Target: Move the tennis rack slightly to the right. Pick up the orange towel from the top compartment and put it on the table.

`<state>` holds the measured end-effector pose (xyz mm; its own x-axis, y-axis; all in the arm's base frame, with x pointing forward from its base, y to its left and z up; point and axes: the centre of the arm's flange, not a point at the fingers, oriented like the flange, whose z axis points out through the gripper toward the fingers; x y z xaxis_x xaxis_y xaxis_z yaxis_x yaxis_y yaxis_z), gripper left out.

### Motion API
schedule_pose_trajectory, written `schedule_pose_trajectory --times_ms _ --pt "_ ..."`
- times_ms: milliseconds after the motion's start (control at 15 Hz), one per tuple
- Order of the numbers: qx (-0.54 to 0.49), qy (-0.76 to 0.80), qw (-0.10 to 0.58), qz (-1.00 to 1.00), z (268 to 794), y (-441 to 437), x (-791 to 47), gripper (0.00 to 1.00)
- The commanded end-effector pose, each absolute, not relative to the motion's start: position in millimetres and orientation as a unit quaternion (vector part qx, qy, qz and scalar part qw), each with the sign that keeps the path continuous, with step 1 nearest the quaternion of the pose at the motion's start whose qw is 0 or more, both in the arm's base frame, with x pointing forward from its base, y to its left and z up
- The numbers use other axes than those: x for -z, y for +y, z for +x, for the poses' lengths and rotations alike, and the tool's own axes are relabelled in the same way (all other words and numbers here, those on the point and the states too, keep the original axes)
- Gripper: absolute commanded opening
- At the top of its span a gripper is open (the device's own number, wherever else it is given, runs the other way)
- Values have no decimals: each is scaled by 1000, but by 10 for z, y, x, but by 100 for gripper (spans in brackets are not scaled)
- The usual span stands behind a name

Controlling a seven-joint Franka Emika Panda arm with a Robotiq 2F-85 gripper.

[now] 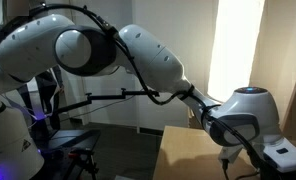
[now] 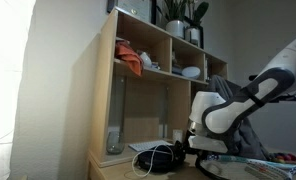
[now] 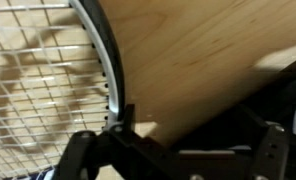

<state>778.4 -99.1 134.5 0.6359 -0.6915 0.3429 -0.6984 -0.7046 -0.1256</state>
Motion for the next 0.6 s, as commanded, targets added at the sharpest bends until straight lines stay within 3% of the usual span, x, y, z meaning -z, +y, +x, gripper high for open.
schedule_pose_trajectory --times_ms 0,533 --pt "-189 -383 7 904 7753 -997 -1323 100" --pt "-234 -370 -9 899 7528 -1062 -1287 100"
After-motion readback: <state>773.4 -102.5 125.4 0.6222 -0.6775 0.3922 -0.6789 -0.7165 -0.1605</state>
